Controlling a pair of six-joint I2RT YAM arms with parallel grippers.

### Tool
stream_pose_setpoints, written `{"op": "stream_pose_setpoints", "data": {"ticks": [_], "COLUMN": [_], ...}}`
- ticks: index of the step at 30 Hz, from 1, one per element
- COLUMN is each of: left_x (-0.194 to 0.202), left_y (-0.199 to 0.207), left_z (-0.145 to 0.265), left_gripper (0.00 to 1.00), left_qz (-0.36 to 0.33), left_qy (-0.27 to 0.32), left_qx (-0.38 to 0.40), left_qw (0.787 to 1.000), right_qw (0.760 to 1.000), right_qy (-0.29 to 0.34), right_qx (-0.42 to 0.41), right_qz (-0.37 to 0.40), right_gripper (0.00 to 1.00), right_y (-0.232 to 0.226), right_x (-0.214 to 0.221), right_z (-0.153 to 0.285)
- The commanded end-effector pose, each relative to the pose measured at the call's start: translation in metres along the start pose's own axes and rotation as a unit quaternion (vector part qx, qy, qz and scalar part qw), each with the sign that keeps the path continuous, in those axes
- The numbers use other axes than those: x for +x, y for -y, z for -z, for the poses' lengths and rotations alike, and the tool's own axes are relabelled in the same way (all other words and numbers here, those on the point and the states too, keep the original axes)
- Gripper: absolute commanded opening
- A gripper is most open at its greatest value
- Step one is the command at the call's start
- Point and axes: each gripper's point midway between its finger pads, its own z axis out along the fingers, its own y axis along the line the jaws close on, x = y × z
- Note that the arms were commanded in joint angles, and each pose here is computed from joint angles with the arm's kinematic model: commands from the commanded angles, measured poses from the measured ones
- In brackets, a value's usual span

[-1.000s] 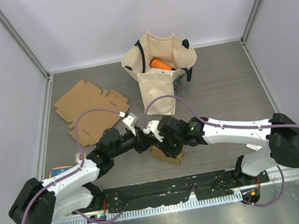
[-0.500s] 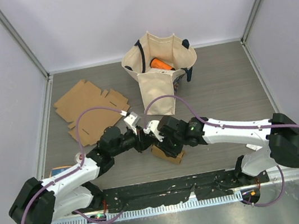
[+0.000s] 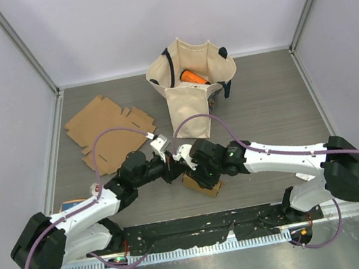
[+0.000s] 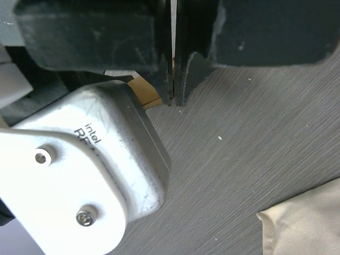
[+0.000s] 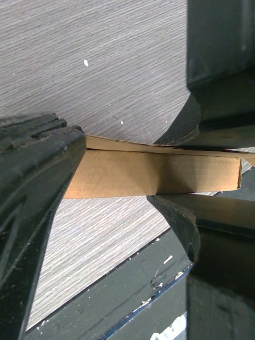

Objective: Fold the paper box

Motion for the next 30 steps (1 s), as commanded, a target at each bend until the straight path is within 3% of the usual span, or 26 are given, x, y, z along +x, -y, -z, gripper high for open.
{"op": "stream_pose_setpoints", "data": {"ticks": [1, 24, 30], "left_x": [-0.015, 0.013, 0.017], "left_y": [0.007, -0.001, -0.005], "left_z": [-0.004, -0.003, 0.001], "left_gripper": [0.01, 0.0, 0.18], "left_qz": [-0.011, 0.094, 0.066], "left_qy": [0.012, 0.0, -0.012], "left_qx": [0.01, -0.059, -0.069], "left_qw": [1.0, 0.994, 0.995], "right_qw": [0.999, 0.994, 0.995], "right_qy": [0.039, 0.059, 0.062], "right_qx": [0.006, 0.09, 0.079], "right_qz": [0.0, -0.024, -0.018], "right_gripper": [0.28, 0.29, 0.29], "right_y": [0.002, 0.023, 0.018], "right_x": [-0.019, -0.036, -0.035], "right_z": [0.007, -0.003, -0.002]}}
